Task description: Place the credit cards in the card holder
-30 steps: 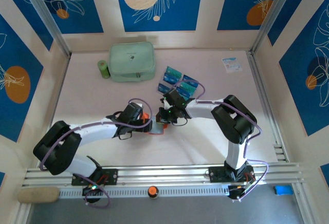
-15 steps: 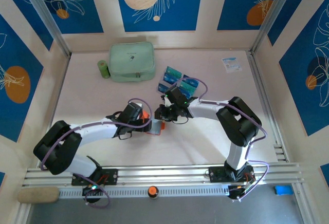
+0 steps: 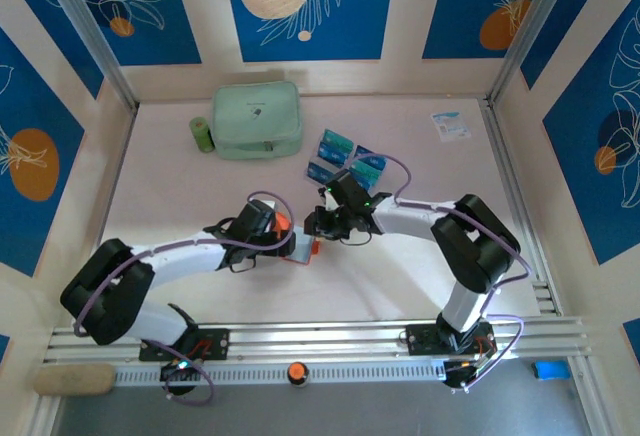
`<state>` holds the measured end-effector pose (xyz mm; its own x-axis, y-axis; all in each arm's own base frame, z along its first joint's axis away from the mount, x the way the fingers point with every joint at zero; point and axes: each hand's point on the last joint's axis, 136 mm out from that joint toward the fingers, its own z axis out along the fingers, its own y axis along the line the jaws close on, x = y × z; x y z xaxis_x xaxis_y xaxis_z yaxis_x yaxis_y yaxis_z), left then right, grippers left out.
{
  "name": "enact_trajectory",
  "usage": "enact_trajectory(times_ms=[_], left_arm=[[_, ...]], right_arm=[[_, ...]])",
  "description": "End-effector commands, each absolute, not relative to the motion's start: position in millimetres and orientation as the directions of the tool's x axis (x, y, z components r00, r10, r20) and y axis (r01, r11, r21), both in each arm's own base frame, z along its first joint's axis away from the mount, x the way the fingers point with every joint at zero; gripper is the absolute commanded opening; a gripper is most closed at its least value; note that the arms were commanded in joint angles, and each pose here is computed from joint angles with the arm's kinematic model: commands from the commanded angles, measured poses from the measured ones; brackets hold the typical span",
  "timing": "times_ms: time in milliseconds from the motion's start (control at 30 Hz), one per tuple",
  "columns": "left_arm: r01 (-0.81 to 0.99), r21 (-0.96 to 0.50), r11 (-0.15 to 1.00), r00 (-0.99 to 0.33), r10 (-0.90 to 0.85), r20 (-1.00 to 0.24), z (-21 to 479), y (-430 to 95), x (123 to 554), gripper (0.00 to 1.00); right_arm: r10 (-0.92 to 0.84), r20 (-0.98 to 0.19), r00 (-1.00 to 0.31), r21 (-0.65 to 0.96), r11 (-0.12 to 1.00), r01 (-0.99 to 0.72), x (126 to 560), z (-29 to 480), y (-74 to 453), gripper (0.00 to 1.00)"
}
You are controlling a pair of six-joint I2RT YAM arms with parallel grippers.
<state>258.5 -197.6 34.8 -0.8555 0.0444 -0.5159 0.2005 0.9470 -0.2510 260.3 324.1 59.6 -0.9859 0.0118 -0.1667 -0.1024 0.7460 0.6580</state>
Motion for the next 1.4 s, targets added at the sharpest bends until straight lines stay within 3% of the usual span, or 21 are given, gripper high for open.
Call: enact_trajectory(times_ms=[0, 100, 300, 567, 667, 833, 967, 1100, 1233, 1367], left_arm=[[0.190, -0.274, 0.943, -0.847, 0.017, -0.531, 48.1, -198.8, 262.7, 0.92], [0.192, -0.276, 0.942, -0.842, 0.014, -0.540, 54.0, -199.0, 264.8, 0.93], [0.190, -0.273, 0.943, -0.841, 0.013, -0.542, 58.4, -198.3, 266.6, 0.98], [0.194, -0.266, 0.944, -0.836, 0.018, -0.548, 65.1, -197.5, 268.3, 1.00], [0.196, -0.260, 0.945, -0.837, 0.023, -0.547, 67.0, -197.0, 269.0, 1.00], [0.206, -0.256, 0.945, -0.839, 0.036, -0.543, 70.0, -199.2, 270.1, 1.00], [0.212, -0.262, 0.942, -0.841, 0.040, -0.540, 71.2, -201.9, 271.1, 1.00], [0.217, -0.268, 0.939, -0.846, 0.044, -0.531, 69.6, -205.1, 271.5, 1.00], [0.213, -0.262, 0.941, -0.852, 0.048, -0.522, 64.5, -204.7, 271.0, 1.00], [0.210, -0.267, 0.941, -0.851, 0.041, -0.524, 66.0, -205.5, 272.0, 1.00]], right_arm=[[-0.010, -0.188, -0.982, 0.646, 0.752, -0.131, 249.9, 70.0, 321.4, 0.25], [-0.018, -0.216, -0.976, 0.605, 0.782, -0.148, 245.4, 73.3, 317.4, 0.25], [-0.001, -0.247, -0.969, 0.475, 0.871, -0.122, 241.8, 61.9, 296.0, 0.40], [-0.016, -0.230, -0.973, 0.394, 0.913, -0.109, 245.6, 39.7, 292.4, 0.41], [-0.029, -0.224, -0.974, 0.388, 0.914, -0.116, 248.9, 34.8, 294.6, 0.35], [-0.039, -0.227, -0.973, 0.384, 0.915, -0.126, 254.3, 33.1, 291.5, 0.08], [-0.042, -0.245, -0.969, 0.385, 0.912, -0.137, 261.1, 37.0, 285.8, 0.00], [-0.057, -0.252, -0.966, 0.397, 0.904, -0.157, 266.4, 40.1, 283.3, 0.00], [-0.065, -0.251, -0.966, 0.403, 0.900, -0.165, 265.6, 44.3, 282.9, 0.14], [-0.052, -0.264, -0.963, 0.421, 0.892, -0.163, 266.4, 55.9, 284.0, 0.20]])
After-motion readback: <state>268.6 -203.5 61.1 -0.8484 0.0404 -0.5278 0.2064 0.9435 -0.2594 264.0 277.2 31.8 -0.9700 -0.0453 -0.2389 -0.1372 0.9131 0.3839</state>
